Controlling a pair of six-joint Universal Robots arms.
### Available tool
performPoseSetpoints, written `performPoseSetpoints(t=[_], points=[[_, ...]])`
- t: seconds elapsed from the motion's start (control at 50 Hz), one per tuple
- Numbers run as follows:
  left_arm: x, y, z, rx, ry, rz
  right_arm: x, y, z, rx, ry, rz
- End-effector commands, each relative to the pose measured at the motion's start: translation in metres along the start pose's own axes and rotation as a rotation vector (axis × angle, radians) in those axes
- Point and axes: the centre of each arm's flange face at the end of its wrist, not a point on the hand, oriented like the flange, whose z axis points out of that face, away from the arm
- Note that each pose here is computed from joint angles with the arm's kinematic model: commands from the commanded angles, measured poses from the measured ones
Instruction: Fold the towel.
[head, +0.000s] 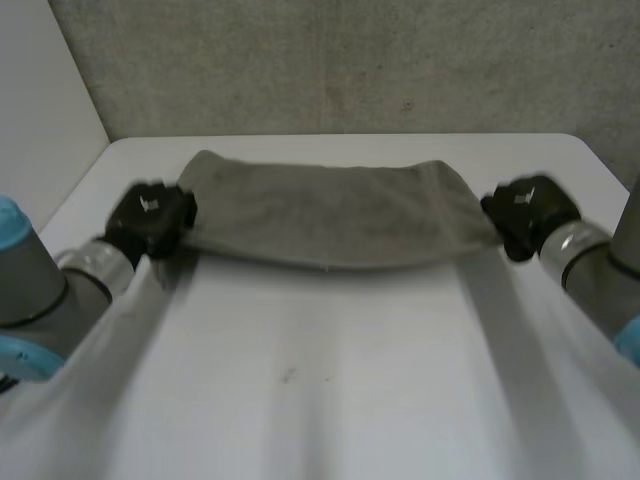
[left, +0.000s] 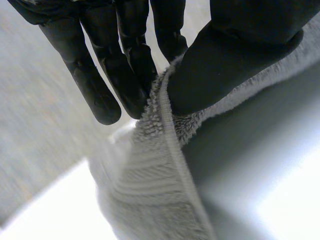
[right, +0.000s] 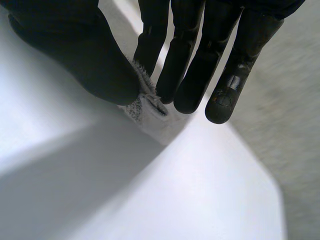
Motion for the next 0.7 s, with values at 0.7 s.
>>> performPoseSetpoints(t=[0.7], points=[[-0.009, 0.046, -0.02, -0.26, -0.036, 0.137, 0.016, 0.046, -0.003, -0.113, 0.009, 0.066]])
